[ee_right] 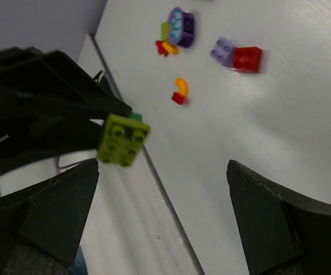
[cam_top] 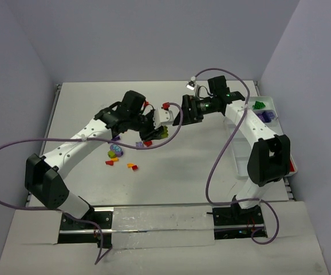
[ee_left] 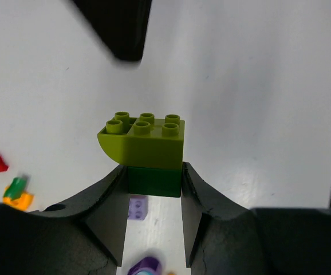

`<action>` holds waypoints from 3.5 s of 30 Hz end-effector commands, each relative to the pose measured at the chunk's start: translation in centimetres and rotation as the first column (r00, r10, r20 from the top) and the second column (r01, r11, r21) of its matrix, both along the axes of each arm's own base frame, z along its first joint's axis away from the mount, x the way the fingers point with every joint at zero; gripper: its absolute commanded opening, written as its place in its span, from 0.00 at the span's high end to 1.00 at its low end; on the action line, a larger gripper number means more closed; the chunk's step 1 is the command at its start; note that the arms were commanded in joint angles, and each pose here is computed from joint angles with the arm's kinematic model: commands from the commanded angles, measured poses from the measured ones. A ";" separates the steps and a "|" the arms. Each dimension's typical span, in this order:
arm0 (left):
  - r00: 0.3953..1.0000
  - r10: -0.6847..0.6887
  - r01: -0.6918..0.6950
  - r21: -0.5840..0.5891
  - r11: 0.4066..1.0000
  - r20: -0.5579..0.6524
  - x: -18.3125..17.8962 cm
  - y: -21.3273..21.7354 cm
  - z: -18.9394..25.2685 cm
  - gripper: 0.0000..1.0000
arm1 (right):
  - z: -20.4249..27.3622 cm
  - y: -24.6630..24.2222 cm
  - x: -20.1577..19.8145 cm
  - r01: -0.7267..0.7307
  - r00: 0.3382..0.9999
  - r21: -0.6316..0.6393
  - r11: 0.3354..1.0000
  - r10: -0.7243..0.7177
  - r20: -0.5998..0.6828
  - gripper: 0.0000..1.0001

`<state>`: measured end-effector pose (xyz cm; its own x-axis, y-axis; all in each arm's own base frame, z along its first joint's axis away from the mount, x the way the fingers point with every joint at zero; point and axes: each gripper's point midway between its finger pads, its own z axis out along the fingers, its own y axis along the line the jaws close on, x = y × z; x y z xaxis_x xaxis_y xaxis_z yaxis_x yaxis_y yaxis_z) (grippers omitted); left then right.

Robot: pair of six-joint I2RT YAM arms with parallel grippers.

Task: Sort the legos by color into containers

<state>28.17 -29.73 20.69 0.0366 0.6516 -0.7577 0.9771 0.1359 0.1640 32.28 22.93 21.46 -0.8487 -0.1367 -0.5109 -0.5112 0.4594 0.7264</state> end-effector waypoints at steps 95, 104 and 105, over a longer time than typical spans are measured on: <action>0.963 0.266 -0.266 -0.008 0.964 -0.041 2.0 -0.5 -0.4 1.00 | -13.0 -42.9 0.4 0.348 0.874 -0.907 0.238 -0.432 0.222 0.26; 0.958 0.226 -0.251 -0.139 0.958 -0.178 1.5 -1.2 2.8 1.00 | -5.9 -35.8 2.1 0.452 0.882 -0.749 0.484 -0.369 0.293 0.24; 0.956 0.204 -0.243 -0.174 0.954 -0.212 1.2 -1.5 3.8 1.00 | -4.6 -33.9 2.2 0.460 0.884 -0.700 0.546 -0.355 0.305 0.24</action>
<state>29.58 -29.31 18.82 -0.2506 0.6172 -0.7458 0.9115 0.4100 0.0330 32.83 -16.78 9.78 -0.9506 -0.1271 -0.2831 -0.0867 0.9848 -0.1508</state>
